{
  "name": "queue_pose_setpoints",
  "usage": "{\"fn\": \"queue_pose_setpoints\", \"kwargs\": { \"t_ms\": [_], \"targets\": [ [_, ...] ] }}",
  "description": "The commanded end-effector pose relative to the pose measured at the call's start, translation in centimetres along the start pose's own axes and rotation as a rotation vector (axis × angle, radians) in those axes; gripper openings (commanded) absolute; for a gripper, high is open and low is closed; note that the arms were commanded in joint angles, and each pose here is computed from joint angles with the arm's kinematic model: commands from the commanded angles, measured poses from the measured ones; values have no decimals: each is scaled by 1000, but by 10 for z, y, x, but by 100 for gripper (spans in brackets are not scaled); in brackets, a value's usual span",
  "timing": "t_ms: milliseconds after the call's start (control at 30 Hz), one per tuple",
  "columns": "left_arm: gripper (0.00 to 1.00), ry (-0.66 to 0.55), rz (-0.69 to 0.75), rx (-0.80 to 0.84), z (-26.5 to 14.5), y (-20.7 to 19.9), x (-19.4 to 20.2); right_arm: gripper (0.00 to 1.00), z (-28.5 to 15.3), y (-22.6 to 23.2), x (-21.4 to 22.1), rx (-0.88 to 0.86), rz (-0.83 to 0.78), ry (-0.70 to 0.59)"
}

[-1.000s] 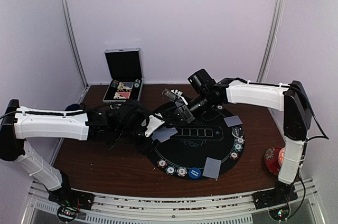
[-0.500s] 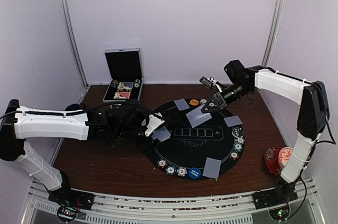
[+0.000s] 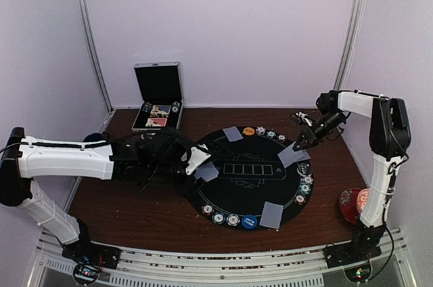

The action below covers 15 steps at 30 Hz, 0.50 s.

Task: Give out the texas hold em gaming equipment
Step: Distribute the poker card in the dealer area.

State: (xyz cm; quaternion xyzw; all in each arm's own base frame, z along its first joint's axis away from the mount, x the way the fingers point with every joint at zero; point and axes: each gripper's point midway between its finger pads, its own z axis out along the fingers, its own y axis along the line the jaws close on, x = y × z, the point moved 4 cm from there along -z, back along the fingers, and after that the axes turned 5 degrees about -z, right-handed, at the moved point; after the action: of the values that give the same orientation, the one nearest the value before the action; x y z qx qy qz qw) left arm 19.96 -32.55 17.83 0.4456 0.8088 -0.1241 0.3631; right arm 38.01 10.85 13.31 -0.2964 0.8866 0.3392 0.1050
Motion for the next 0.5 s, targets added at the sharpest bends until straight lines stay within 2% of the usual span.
{"fn": "queue_pose_setpoints", "kwargs": {
  "t_ms": [0,467],
  "targets": [
    [64,-52,1,9,-2,0,-12,0,-13,-24,1,39,18,14],
    [64,-47,3,9,-1,-1,-12,0,-12,-72,-4,58,82,31]
  ]
}}
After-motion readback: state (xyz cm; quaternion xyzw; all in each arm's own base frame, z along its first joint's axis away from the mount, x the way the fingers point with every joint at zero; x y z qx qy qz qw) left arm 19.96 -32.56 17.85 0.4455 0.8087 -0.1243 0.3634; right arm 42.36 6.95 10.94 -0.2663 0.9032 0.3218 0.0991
